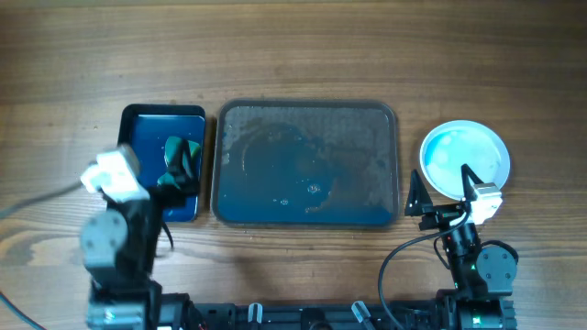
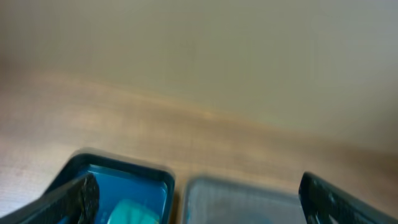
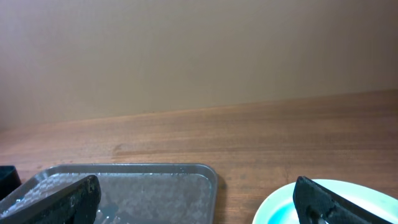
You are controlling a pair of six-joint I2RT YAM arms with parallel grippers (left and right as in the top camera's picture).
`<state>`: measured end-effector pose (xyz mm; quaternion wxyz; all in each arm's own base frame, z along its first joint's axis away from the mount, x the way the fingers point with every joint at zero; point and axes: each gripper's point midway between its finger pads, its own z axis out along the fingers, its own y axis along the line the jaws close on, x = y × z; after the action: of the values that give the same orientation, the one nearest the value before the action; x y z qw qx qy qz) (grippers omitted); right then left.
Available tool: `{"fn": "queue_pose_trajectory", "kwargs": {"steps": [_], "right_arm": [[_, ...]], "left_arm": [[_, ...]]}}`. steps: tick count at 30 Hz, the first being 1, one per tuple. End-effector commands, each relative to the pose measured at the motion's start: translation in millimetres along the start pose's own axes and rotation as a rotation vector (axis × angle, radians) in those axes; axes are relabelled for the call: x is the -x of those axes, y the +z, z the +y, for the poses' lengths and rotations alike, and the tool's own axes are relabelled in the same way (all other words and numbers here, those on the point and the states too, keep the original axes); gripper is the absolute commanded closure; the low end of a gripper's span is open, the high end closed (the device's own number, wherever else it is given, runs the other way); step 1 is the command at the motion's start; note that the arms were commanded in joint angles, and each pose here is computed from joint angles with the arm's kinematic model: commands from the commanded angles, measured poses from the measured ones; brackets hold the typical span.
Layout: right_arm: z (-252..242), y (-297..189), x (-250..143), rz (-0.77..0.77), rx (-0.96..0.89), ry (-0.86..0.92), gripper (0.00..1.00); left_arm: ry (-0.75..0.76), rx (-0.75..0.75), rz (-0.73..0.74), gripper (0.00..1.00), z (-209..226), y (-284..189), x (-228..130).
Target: Clean dirty plates on tray and stack at the side
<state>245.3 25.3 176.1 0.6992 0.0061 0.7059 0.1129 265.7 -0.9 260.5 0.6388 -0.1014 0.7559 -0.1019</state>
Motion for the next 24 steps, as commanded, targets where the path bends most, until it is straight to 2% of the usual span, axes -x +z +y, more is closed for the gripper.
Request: {"fn": "queue_pose_trajectory", "kwargs": {"steps": [1, 4, 6, 11, 24], "right_arm": [[4, 0, 2, -0.008, 0.019, -0.014, 0.00], [4, 0, 2, -0.008, 0.019, -0.014, 0.00], [4, 0, 2, -0.008, 0.019, -0.014, 0.00], [4, 0, 2, -0.008, 0.019, -0.013, 0.00], [4, 0, 2, -0.008, 0.019, -0.013, 0.00]], "left_arm": [[0.037, -0.039, -0.094, 0.00, 9, -5, -40], [0.066, -0.061, -0.112, 0.00, 11, -6, -65], [0.165, -0.095, -0.117, 0.00, 5, -7, -75], [0.171, -0.097, -0.087, 0.00, 11, -3, -103], [0.170, -0.093, -0.075, 0.00, 13, -3, -106]]}}
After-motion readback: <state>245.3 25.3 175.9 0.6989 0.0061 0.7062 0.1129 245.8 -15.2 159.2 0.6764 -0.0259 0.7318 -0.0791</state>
